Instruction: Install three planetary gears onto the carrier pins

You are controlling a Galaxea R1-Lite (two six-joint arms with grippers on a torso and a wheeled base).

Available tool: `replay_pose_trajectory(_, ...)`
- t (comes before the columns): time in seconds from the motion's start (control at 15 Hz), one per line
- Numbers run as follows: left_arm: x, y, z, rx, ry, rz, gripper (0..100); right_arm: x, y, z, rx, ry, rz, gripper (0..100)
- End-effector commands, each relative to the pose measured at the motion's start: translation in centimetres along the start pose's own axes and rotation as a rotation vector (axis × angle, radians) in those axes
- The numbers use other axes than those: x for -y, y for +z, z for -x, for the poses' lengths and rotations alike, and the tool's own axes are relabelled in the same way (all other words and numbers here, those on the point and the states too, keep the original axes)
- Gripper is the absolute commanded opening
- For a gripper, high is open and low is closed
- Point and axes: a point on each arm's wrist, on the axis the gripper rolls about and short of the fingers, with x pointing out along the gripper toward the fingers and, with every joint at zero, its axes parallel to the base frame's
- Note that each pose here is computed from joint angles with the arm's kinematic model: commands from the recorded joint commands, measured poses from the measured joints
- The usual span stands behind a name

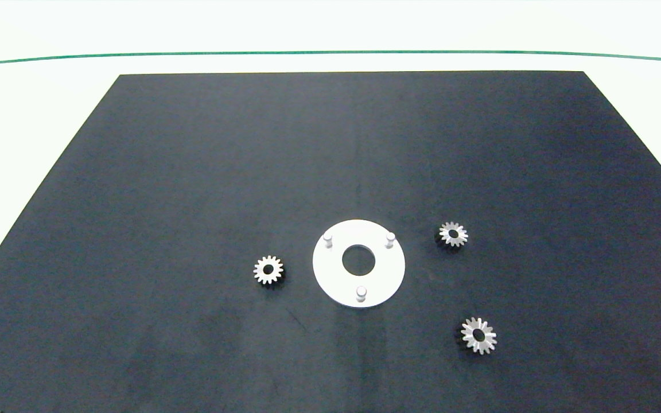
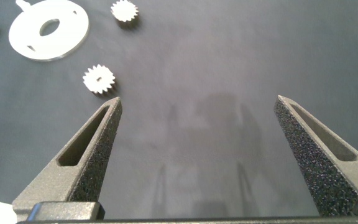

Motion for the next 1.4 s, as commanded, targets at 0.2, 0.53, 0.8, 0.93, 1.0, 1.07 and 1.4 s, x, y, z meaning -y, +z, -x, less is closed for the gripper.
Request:
replay_pose_trajectory(0.2,0.6,6.6,-8.3,-0.245,-0.177,-0.038,100,-0.1,4.7,-8.2,-0.352,0.162,0.159,100)
replay_pose_trajectory(0.53,0.8,8.7,-10.5,-0.401,-0.216,-0.146,100,-1.2,6.0,-11.1,-0.462,0.289,0.194,100)
replay_pose_trajectory(0.8,1.0,9.5,-12.0,-0.413,-0.224,-0.184,100,-1.7,5.4,-10.7,-0.555,0.359,0.225,100)
replay_pose_trajectory(0.93,1.1,8.5,-12.4,-0.458,-0.232,-0.188,100,-1.8,4.8,-11.3,-0.606,0.362,0.227,100)
replay_pose_trajectory(1.0,1.1,8.4,-12.5,-0.463,-0.232,-0.188,100,-1.9,4.7,-11.6,-0.620,0.362,0.229,100)
replay_pose_trajectory(1.07,1.1,8.5,-12.4,-0.460,-0.232,-0.188,100,-2.0,4.5,-12.1,-0.639,0.359,0.230,100)
replay_pose_trajectory(1.4,0.8,8.6,-12.5,-0.456,-0.203,-0.182,100,-3.2,3.7,-15.9,-0.683,0.389,0.250,100)
